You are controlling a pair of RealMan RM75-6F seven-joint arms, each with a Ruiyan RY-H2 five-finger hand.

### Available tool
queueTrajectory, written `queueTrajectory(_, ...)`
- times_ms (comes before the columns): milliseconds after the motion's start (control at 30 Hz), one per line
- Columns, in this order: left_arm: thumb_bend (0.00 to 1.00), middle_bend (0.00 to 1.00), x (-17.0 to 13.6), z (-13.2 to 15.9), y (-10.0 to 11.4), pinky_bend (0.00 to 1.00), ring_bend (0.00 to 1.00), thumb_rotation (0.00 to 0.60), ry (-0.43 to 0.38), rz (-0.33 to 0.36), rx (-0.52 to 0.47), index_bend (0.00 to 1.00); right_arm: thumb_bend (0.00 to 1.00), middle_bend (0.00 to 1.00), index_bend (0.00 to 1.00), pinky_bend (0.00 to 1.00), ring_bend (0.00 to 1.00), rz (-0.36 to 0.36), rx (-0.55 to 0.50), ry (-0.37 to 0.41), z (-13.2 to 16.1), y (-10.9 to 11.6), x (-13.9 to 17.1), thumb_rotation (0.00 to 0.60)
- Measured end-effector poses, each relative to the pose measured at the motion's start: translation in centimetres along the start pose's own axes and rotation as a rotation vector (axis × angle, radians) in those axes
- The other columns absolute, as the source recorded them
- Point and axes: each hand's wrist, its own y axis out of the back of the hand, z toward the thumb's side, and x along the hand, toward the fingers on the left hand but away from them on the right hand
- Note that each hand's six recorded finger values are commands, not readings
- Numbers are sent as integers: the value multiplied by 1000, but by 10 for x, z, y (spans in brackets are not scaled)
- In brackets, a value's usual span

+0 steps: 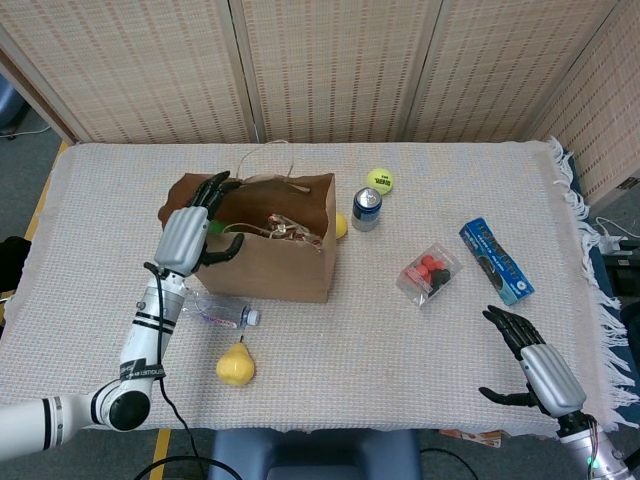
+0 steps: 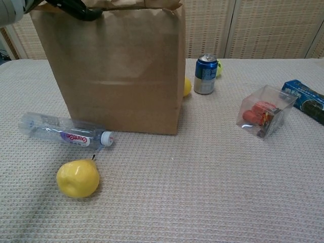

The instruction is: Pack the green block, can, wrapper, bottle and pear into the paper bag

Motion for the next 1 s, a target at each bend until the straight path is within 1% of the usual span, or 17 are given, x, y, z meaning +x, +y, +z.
queueTrajectory(33, 418, 82, -1, -1, 3, 248, 99, 600, -1, 10, -1, 181, 10, 0, 0, 59, 0, -1, 0, 0, 0, 0, 0, 600)
queueTrajectory(100, 466, 188, -3, -3, 9, 312, 179, 600, -6, 31, -4, 251, 11, 0, 0, 60, 0, -2, 1, 0, 0, 0, 0, 600)
queueTrajectory(167, 491, 284, -7, -8, 15, 394, 265, 600, 2, 55, -7, 331, 11, 0, 0, 60, 0, 2, 3, -2, 0, 0, 0, 600)
queueTrajectory(233, 503, 352, -12, -17, 26, 478, 344, 600, 17, 94, -7, 428, 11, 0, 0, 59, 0, 3, 4, -1, 0, 0, 1, 600)
queueTrajectory(267, 507, 376, -18, -24, 35, 495, 365, 600, 29, 127, -7, 455, 10, 0, 0, 59, 0, 2, 4, -1, 0, 0, 1, 600)
queueTrajectory(367, 534, 458, -35, -47, 60, 530, 433, 600, 63, 197, 9, 497, 10, 0, 0, 59, 0, 1, 7, -3, -1, 0, 1, 600)
queueTrajectory(433, 546, 492, -47, -60, 73, 566, 480, 600, 83, 226, 24, 515, 11, 0, 0, 59, 0, 3, 9, -5, -1, -1, 1, 600)
queueTrajectory(500, 555, 543, -61, -75, 83, 606, 531, 600, 104, 240, 46, 552, 10, 0, 0, 59, 0, 6, 12, -7, -2, -2, 1, 600)
queueTrajectory(600, 555, 575, -84, -97, 89, 610, 540, 600, 139, 230, 86, 581, 11, 0, 0, 59, 0, 10, 18, -10, -2, -3, 1, 600)
queueTrajectory(733, 554, 577, -115, -125, 88, 610, 540, 600, 177, 192, 156, 583, 10, 0, 0, 59, 0, 11, 23, -14, -3, -4, 1, 600)
queueTrajectory(867, 537, 560, -140, -149, 78, 590, 528, 600, 166, 121, 289, 572, 10, 0, 0, 59, 0, 14, 28, -19, -3, -5, 1, 600)
queueTrajectory(933, 508, 527, -152, -159, 70, 546, 490, 600, 153, 75, 354, 560, 11, 0, 0, 59, 0, 16, 31, -20, -3, -6, 1, 600)
queueTrajectory(967, 482, 479, -159, -165, 62, 496, 442, 600, 143, 36, 394, 537, 10, 0, 0, 60, 0, 17, 33, -20, -3, -6, 1, 600)
queueTrajectory(1000, 459, 410, -165, -169, 56, 439, 378, 600, 134, 4, 422, 487, 11, 0, 0, 60, 0, 18, 34, -20, -3, -6, 1, 600)
